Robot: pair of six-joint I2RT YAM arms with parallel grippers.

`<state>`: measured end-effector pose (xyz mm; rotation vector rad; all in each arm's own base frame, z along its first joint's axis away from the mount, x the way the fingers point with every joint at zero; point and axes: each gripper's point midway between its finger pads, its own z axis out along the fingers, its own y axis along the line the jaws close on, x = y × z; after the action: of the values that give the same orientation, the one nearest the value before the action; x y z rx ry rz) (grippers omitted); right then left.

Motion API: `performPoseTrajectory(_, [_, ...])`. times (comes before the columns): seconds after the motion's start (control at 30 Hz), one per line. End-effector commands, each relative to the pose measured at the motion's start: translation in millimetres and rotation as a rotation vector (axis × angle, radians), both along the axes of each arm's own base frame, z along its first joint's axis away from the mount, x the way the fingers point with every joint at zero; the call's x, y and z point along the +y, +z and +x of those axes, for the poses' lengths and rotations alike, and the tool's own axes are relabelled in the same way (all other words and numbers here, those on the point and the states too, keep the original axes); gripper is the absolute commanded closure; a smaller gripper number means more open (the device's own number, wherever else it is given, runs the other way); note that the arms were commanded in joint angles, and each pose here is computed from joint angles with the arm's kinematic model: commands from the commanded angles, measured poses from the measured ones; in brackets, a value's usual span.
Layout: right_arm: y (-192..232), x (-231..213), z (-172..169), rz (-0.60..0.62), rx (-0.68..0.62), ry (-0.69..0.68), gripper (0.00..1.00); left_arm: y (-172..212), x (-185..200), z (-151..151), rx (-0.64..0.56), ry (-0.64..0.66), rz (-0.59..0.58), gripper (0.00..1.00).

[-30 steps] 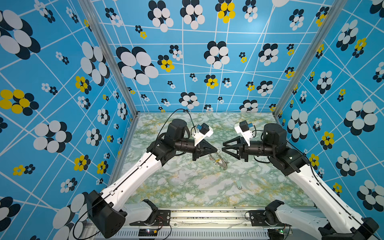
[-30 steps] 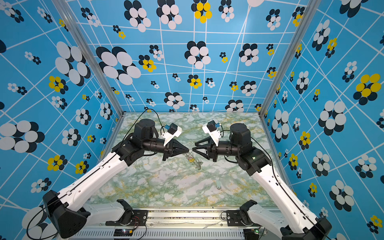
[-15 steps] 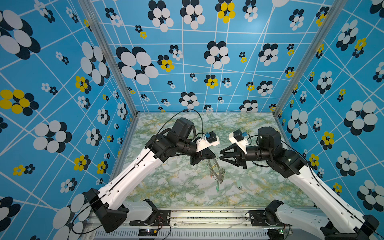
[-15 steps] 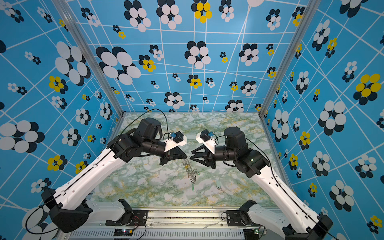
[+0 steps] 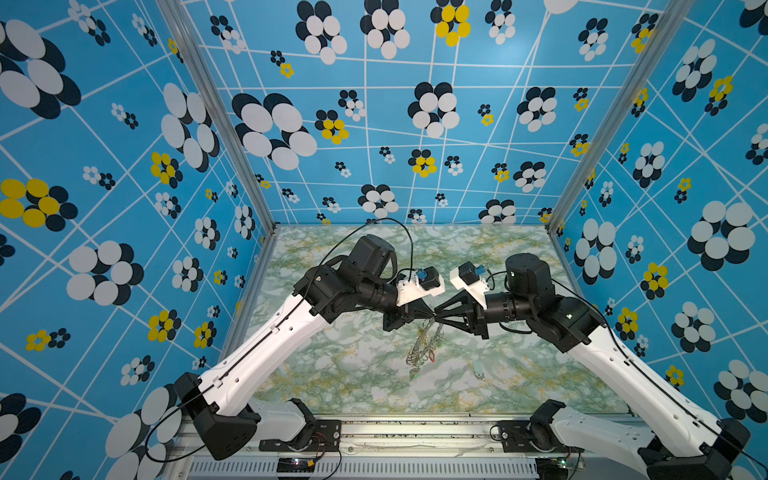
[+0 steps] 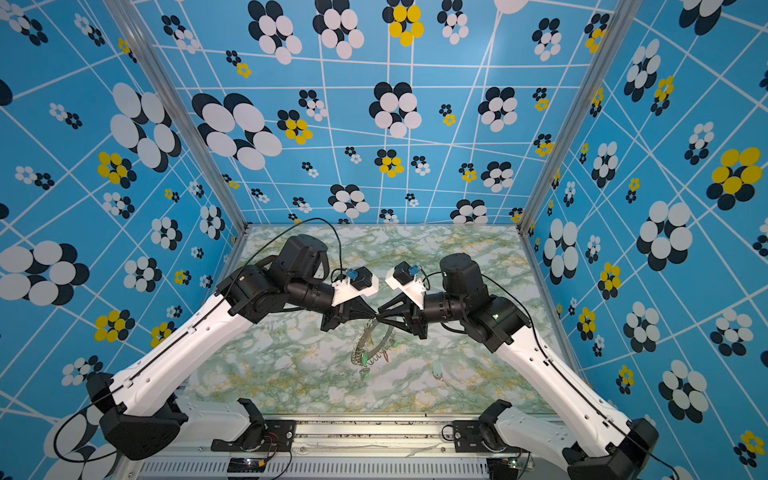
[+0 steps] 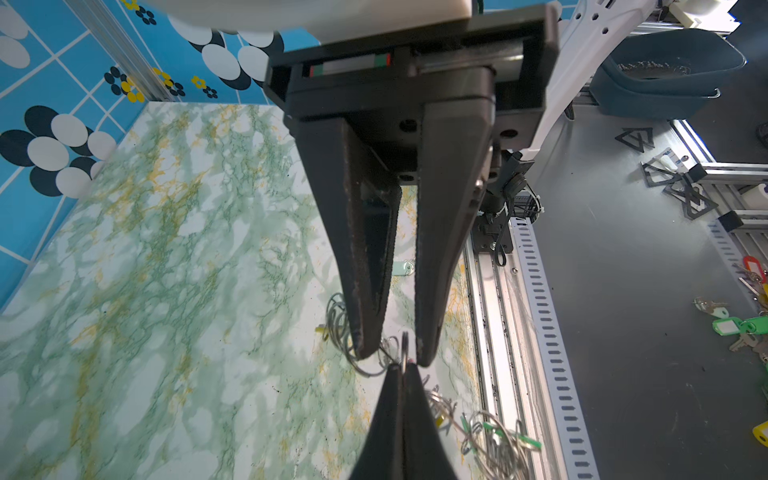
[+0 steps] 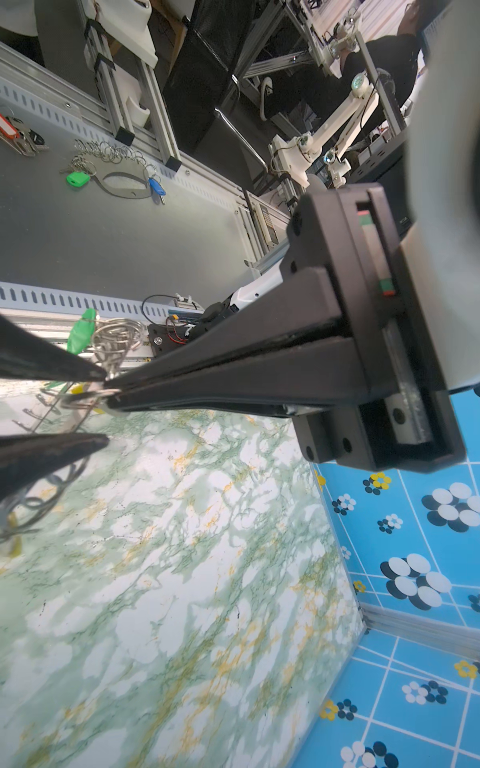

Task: Put the keys on the keyring

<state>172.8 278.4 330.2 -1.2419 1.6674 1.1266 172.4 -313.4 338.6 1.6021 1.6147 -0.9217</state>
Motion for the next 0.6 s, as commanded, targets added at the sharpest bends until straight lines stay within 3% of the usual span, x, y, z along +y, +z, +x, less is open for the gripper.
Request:
performPoseTrajectory(0.0, [-0.8,0.7,-6.6,-0.006,0.009,0.030,0.80,16.2,-3.0,-3.4,-0.041,-0.025,-0.036,1.00])
performPoseTrajectory(0.3, [0.3,1.4,-6.6,-0.004,0.020,0.028,0.99,17.7,-3.5,-5.2,-0.038,-0.029,-0.040,1.00])
performPoseTrajectory(0.57, [4.8,4.2,-6.0,0.031,0.027,0.027,1.00,18.6,-6.1,-6.0,-0.035,-0.031,-0.048,1.00])
